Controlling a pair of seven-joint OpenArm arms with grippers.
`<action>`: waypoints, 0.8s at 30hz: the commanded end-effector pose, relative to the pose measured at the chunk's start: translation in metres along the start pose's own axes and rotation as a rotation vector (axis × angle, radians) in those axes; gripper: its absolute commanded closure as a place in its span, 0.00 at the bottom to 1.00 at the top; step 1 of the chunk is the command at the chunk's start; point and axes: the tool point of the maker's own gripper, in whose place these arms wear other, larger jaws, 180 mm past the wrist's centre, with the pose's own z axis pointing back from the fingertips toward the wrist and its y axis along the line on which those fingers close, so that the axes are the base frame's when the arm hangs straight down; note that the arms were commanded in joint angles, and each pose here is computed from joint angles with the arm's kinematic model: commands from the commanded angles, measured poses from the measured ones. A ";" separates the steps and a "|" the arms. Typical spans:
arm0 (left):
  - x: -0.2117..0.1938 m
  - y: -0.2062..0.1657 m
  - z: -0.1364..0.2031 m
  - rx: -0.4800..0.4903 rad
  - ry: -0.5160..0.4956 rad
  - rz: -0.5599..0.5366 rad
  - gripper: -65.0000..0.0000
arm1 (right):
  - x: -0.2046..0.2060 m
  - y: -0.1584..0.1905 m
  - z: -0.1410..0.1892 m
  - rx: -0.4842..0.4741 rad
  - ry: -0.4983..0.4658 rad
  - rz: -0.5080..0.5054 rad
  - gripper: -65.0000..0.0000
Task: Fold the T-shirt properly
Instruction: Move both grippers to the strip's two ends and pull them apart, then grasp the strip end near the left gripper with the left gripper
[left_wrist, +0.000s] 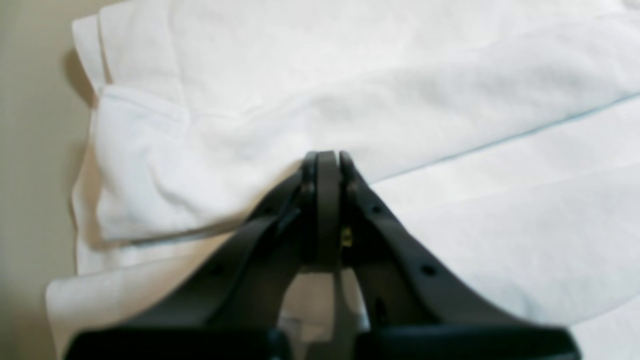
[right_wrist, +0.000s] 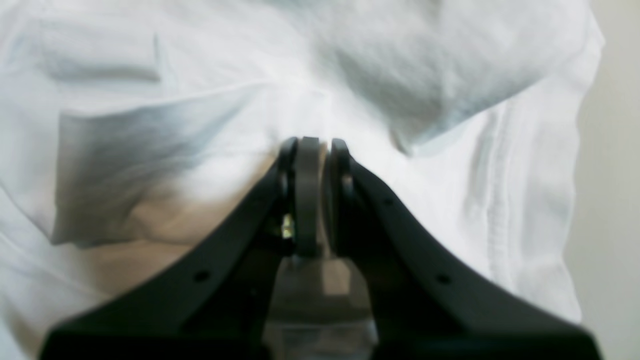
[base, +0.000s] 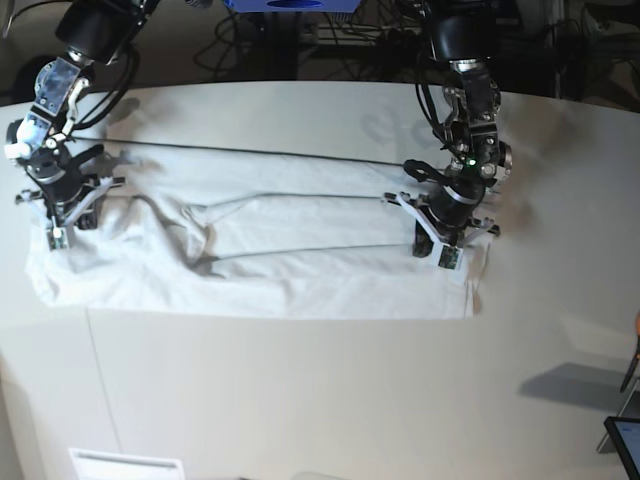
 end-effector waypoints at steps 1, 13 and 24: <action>-0.001 0.007 0.004 0.027 0.024 -0.026 1.00 | -0.021 -0.004 0.002 -0.014 0.106 0.035 0.94; 0.071 0.036 0.071 0.186 -0.120 -0.086 0.99 | -0.007 -0.010 0.008 -0.038 0.070 0.055 0.93; 0.055 0.145 0.118 0.248 -0.147 0.332 0.33 | -0.007 -0.011 0.009 -0.041 0.068 0.059 0.93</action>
